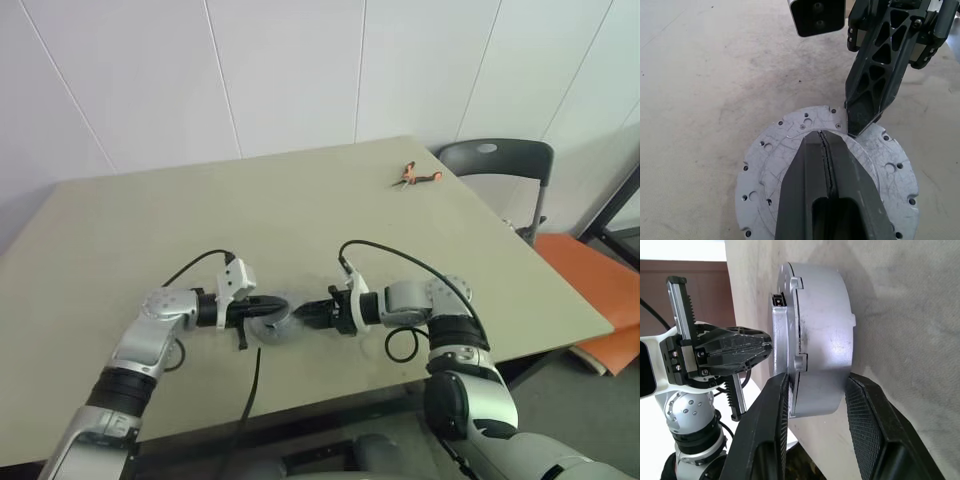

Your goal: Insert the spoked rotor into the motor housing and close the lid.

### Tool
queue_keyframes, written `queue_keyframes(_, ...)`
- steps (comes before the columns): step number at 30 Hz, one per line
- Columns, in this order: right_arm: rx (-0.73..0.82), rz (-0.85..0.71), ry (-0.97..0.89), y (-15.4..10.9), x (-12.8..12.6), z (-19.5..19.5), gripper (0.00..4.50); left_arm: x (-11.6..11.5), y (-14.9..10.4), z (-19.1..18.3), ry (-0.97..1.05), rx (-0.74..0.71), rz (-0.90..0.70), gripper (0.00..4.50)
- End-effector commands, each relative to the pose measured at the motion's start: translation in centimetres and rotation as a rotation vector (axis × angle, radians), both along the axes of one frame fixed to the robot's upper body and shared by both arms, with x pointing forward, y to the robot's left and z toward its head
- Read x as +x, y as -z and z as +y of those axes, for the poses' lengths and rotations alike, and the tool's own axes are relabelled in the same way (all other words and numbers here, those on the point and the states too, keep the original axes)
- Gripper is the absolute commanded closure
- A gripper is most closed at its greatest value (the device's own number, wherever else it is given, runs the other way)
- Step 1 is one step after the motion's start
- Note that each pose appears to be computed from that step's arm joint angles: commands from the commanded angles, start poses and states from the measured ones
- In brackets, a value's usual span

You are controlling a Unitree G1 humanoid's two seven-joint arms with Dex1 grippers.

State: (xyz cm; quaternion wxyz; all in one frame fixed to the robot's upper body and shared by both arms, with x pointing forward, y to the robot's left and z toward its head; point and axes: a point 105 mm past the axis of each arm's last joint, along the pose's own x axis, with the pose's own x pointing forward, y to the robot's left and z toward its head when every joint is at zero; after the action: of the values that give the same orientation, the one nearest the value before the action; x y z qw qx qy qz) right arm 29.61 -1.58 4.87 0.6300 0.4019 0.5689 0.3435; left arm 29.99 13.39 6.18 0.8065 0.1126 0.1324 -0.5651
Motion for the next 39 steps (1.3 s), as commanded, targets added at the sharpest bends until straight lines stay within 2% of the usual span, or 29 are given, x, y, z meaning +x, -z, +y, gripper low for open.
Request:
queue_keyframes(1,-0.005,0.007,-0.021,-0.2,-0.1,0.6,3.17,-1.0,2.7,0.1,0.003,0.058,0.092,4.50)
queue_keyframes(4,-0.013,0.010,-0.016,0.0,0.0,0.5,3.17,0.4,1.6,0.2,-0.071,0.001,0.028,4.50)
queue_keyframes(7,-0.015,0.011,-0.011,0.0,0.0,0.6,3.17,4.7,-2.6,1.4,-0.329,-0.213,-0.100,4.50)
queue_keyframes(9,-0.011,0.018,0.001,0.1,0.0,0.6,3.17,7.0,-5.1,3.2,-0.509,-0.360,-0.132,4.50)
queue_keyframes(12,-0.001,0.026,0.008,0.2,0.0,0.7,3.17,8.4,-7.6,5.3,-0.660,-0.547,-0.102,4.50)
queue_keyframes(14,0.026,0.024,0.017,-0.1,0.1,1.1,3.17,8.3,-7.8,6.5,-0.724,-0.621,-0.060,4.50)
queue_keyframes(21,0.142,-0.005,0.122,-2.1,2.2,2.4,3.17,6.0,-6.0,8.9,-0.852,-0.680,0.033,4.50)
queue_keyframes(25,0.193,-0.047,0.152,-3.2,2.8,3.2,3.27,4.8,-5.4,9.4,-0.888,-0.678,0.048,4.50)
queue_keyframes(33,0.182,-0.086,0.147,-3.6,3.2,3.2,3.28,4.6,-5.5,10.3,-0.935,-0.715,0.069,4.50)
queue_keyframes(35,0.231,-0.103,0.203,-4.5,4.4,3.3,3.28,4.4,-4.9,10.2,-0.943,-0.728,0.117,4.50)
queue_keyframes(39,0.337,-0.142,0.298,-6.3,6.2,3.3,3.28,3.8,-3.0,9.9,-0.955,-0.660,0.195,4.50)
